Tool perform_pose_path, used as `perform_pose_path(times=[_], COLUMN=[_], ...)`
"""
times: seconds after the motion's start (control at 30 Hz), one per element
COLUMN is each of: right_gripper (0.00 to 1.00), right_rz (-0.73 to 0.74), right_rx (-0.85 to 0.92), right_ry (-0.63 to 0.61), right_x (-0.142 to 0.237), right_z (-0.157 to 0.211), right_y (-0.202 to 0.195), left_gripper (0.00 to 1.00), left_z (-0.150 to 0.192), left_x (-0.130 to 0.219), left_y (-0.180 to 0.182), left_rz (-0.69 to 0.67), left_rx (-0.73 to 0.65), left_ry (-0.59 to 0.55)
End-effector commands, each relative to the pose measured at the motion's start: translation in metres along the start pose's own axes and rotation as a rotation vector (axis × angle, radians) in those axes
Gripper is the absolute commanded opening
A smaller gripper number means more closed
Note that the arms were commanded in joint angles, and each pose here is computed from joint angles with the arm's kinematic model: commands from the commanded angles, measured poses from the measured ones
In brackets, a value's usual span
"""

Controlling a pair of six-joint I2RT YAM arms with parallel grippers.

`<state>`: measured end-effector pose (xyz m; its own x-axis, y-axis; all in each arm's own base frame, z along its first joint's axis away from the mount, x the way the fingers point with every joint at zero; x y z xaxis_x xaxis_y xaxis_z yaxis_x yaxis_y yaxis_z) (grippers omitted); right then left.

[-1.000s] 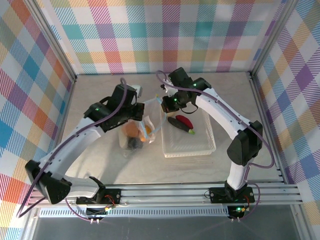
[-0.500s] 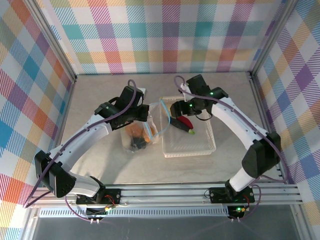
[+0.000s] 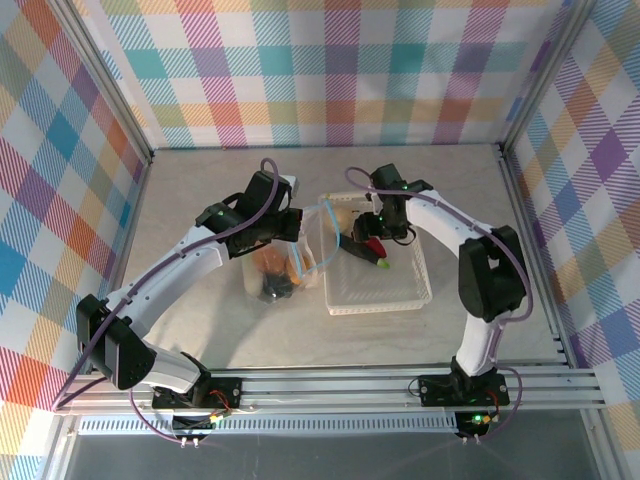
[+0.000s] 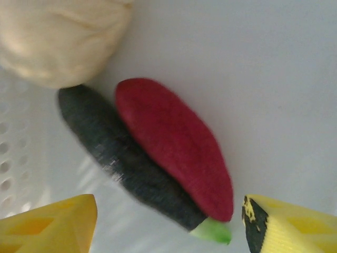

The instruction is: Place the food in the zip-top bag and seal the zipper

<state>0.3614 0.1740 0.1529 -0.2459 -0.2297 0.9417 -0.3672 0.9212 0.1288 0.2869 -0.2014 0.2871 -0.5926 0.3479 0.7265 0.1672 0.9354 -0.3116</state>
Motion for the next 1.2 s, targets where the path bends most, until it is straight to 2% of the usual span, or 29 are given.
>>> perform_pose_path(times=[0.0, 0.33, 0.63, 1.0, 1.17], right_gripper=[0.71, 0.71, 0.67, 0.67, 0.55], right_rz=[0.003, -0.054, -0.098, -0.187, -0.174], right_rx=[-0.019, -0.020, -0.039, -0.075, -0.087], right_ry=[-0.051, 0.023, 0.073, 0.116, 0.106], right_x=[-0.002, -0.034, -0.053, -0.054, -0.051], right_z=[-0.021, -0.017, -0.009, 0.019, 0.023], right_y=[-0.010, -0.011, -0.008, -0.001, -0.002], left_gripper=[0.00, 0.00, 0.00, 0.00, 0.00], left_z=[0.002, 0.003, 0.002, 0.002, 0.002], left_x=[0.005, 0.001, -0.002, -0.007, -0.006], left_y=[0.002, 0.004, 0.006, 0.005, 0.005], left_rz=[0.000, -0.002, -0.005, 0.002, 0.004], left_rx=[0.004, 0.009, 0.008, 0.011, 0.011], left_ry=[-0.011, -0.005, -0.002, 0.006, 0.006])
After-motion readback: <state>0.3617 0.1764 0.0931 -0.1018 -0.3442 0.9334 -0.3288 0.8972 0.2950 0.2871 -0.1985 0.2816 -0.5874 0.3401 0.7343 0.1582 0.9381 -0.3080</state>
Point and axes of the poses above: each hand's point on the last joint's axis, 136 mm out from that joint toward the fingers, its own x axis back along the fingers, its own y axis along the line the jaws close on, z = x × y, the point moved 7 cm from there along x, back along the fingers, and after that the axes turned 10 degrees about x, right-handed, at the moved point
